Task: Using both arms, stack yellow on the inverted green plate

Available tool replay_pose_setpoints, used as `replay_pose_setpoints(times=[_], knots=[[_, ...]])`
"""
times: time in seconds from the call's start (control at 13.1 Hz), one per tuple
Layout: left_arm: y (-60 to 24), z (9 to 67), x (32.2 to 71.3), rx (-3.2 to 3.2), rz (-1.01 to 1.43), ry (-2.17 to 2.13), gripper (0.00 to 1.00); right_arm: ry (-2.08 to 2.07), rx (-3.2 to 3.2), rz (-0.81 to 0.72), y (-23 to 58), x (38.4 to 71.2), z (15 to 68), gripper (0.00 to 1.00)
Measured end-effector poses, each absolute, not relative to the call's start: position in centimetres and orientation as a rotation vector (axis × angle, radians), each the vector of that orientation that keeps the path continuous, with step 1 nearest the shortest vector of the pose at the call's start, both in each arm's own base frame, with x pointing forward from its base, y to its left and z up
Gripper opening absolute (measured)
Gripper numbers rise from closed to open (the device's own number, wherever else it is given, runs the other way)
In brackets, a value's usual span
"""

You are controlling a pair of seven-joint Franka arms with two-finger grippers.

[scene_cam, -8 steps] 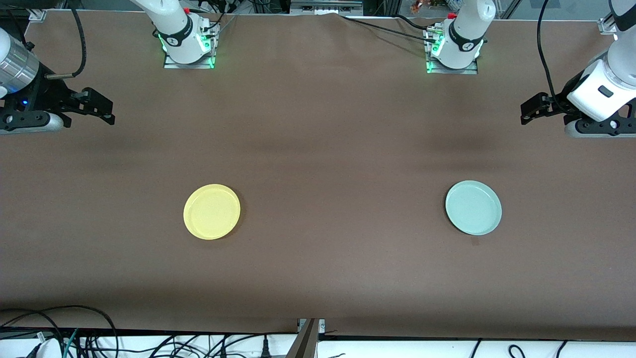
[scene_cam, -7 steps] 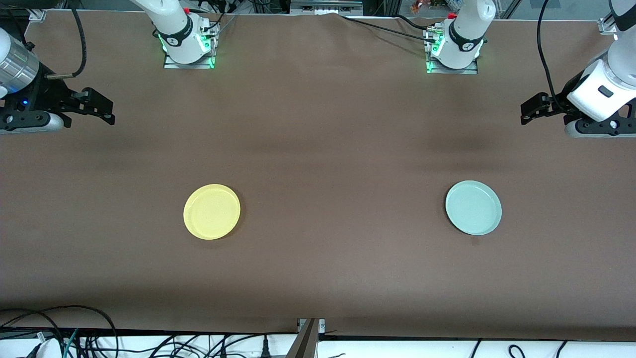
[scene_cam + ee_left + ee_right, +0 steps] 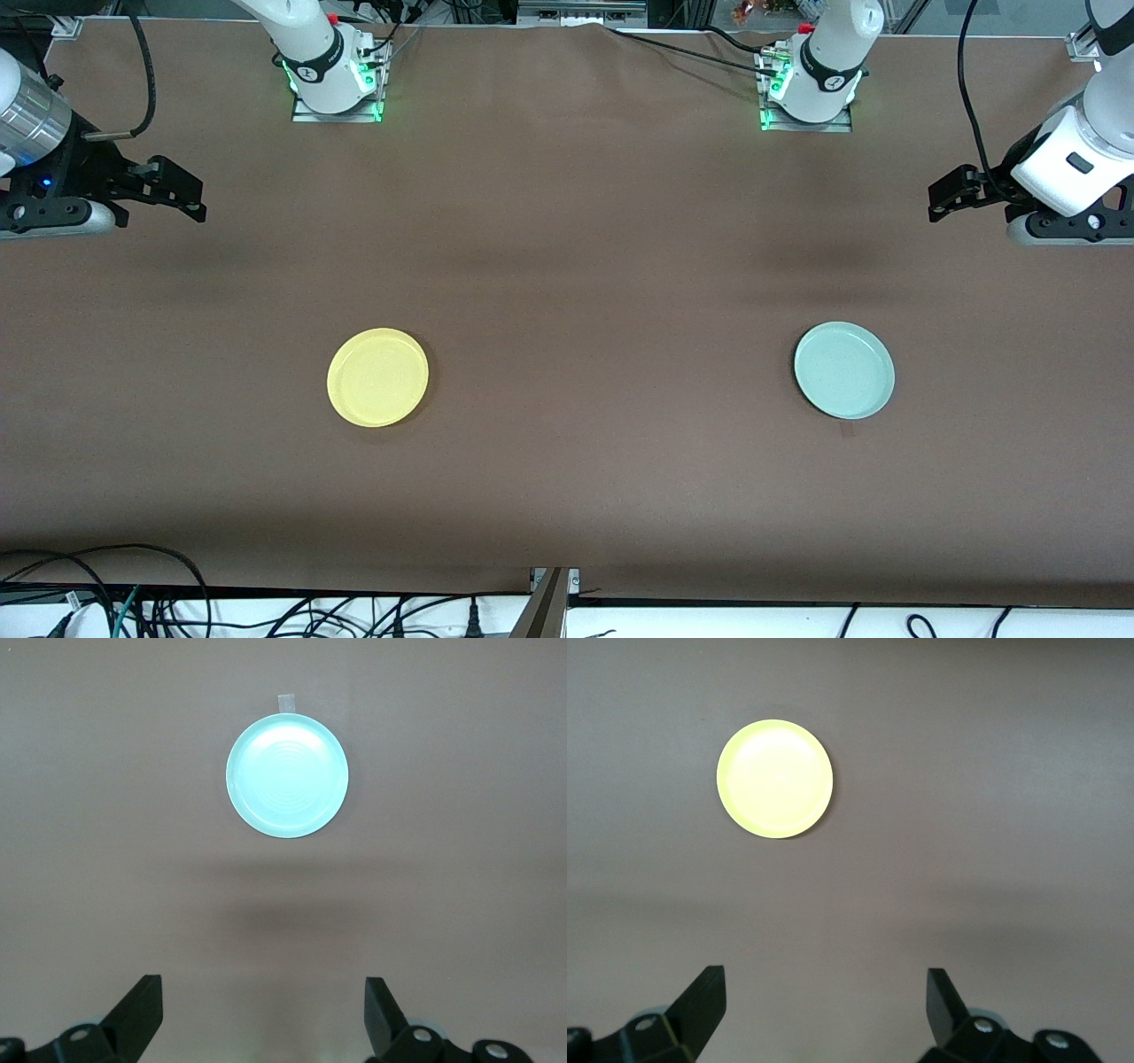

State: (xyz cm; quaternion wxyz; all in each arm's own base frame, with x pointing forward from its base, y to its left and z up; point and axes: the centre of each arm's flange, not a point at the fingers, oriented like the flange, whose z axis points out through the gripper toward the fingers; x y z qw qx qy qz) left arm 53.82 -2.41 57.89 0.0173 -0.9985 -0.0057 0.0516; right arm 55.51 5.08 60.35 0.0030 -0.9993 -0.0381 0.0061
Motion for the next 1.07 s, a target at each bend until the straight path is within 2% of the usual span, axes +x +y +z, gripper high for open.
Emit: replay_pose_setpoints(times=[0.38, 1.07], knots=[[-2.5, 57.1, 54.1, -3.101, 0.183, -0.016, 1.0, -0.119, -3.133, 0.019, 5.1, 55.5, 60.3, 1.0], [-1.6, 51.9, 56.1, -3.085, 0.341, -0.032, 1.0, -0.119, -3.134, 0.023, 5.1, 55.6, 60.2, 1.0]])
